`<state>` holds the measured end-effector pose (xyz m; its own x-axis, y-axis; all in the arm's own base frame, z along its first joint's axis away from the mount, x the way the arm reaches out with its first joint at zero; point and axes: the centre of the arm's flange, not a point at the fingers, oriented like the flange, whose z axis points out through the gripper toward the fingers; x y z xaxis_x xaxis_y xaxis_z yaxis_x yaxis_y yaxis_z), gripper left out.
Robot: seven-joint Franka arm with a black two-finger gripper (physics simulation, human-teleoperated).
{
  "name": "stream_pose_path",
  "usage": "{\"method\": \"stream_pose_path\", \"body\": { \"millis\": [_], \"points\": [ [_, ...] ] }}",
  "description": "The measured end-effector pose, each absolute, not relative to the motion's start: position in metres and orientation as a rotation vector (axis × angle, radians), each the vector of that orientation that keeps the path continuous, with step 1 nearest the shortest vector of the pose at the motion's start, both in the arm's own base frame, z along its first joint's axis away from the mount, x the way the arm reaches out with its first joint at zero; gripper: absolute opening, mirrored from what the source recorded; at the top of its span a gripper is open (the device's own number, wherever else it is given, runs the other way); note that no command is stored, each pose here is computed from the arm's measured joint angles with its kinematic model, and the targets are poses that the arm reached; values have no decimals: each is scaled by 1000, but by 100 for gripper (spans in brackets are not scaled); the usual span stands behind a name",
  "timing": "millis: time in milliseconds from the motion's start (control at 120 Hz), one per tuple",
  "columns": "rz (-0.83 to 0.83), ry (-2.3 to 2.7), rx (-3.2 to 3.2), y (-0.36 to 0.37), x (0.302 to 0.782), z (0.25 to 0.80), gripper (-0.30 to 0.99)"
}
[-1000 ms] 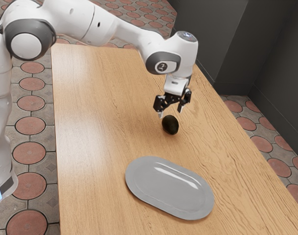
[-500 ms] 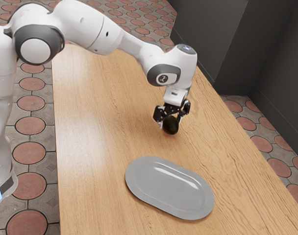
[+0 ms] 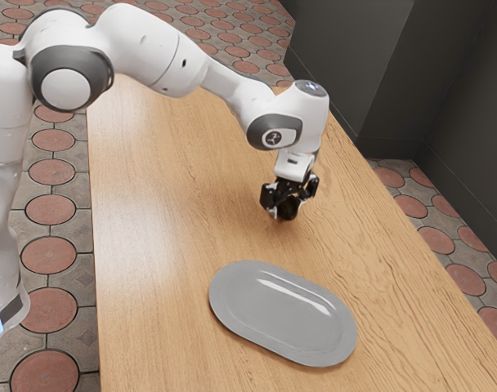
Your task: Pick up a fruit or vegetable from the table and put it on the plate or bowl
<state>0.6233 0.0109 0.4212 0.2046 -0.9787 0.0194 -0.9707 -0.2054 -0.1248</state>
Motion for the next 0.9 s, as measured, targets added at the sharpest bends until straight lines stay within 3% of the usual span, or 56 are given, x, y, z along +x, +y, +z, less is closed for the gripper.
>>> {"method": "stream_pose_path", "body": {
  "millis": [342,900],
  "points": [
    [-221,1917,-2338,-3,610,475,31],
    [-250,2263,-2039,-220,559,496,30]
  ]
}}
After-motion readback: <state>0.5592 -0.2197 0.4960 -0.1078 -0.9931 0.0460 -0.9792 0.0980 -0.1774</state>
